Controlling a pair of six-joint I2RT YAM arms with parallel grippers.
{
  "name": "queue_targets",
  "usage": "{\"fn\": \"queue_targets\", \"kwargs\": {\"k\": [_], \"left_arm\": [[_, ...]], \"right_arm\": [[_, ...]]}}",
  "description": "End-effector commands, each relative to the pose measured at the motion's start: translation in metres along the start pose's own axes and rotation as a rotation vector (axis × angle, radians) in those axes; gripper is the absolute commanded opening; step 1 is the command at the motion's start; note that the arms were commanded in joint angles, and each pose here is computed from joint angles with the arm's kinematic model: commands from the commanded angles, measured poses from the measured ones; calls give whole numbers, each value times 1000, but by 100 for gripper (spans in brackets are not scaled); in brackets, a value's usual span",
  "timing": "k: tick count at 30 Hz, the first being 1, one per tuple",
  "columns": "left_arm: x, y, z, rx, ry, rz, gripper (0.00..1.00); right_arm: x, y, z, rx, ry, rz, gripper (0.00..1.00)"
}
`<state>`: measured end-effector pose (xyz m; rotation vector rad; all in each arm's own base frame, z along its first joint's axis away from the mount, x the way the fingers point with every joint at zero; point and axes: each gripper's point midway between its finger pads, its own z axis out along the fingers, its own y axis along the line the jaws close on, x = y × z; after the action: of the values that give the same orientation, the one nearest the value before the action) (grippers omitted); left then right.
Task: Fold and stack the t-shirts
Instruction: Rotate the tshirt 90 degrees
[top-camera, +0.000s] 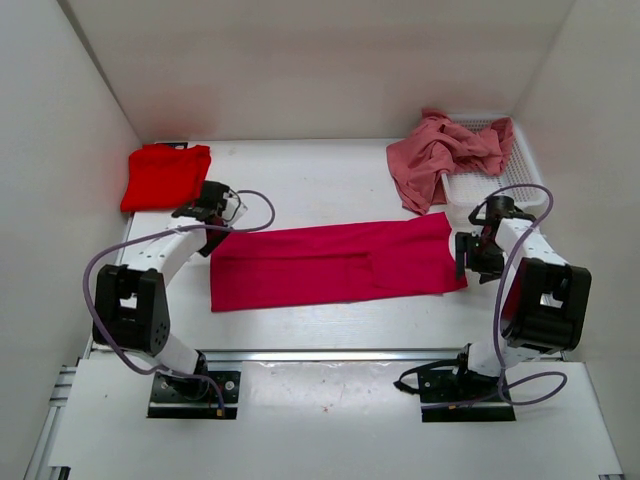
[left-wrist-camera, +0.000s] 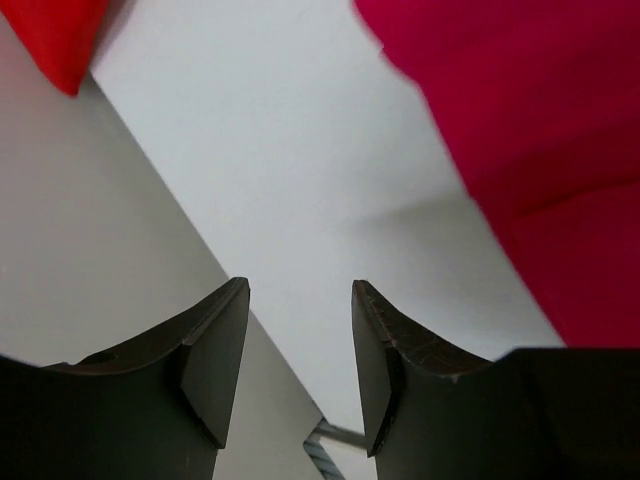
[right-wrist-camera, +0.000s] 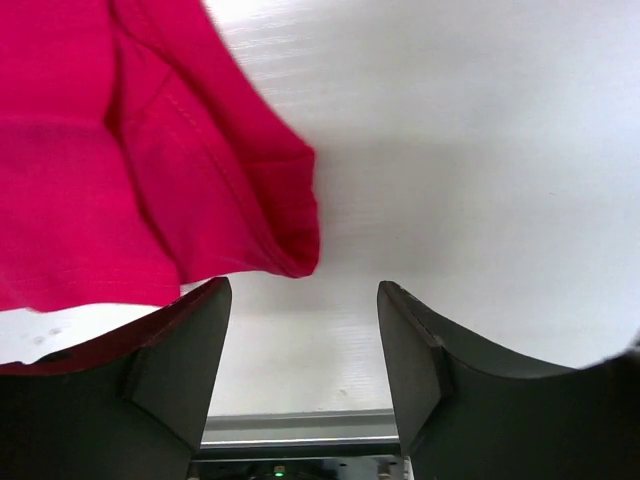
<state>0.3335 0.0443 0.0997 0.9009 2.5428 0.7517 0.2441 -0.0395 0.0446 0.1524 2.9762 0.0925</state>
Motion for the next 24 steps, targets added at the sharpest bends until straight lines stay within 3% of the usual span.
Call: {"fn": "queue_targets", "kwargs": {"k": [1,6,11,16,24], "left_arm": [[-33,-22,-9,63,-85,23,57],[-31,-27,10,46,-24,31,61],[-23,-15,20,114,5,-125,61],[-26,-26,21,134,6,-127,63],[-26,-20,27,170,19,-224,66]], "right_arm": [[-9,21,-5,-135,-33,29,60],[-13,34,0,-220,-40,46,63],[-9,21,16,-153,-12,96,61],[-9,10,28,-75,13,93,59],[-12,19,38,-95,23,71,44]]}}
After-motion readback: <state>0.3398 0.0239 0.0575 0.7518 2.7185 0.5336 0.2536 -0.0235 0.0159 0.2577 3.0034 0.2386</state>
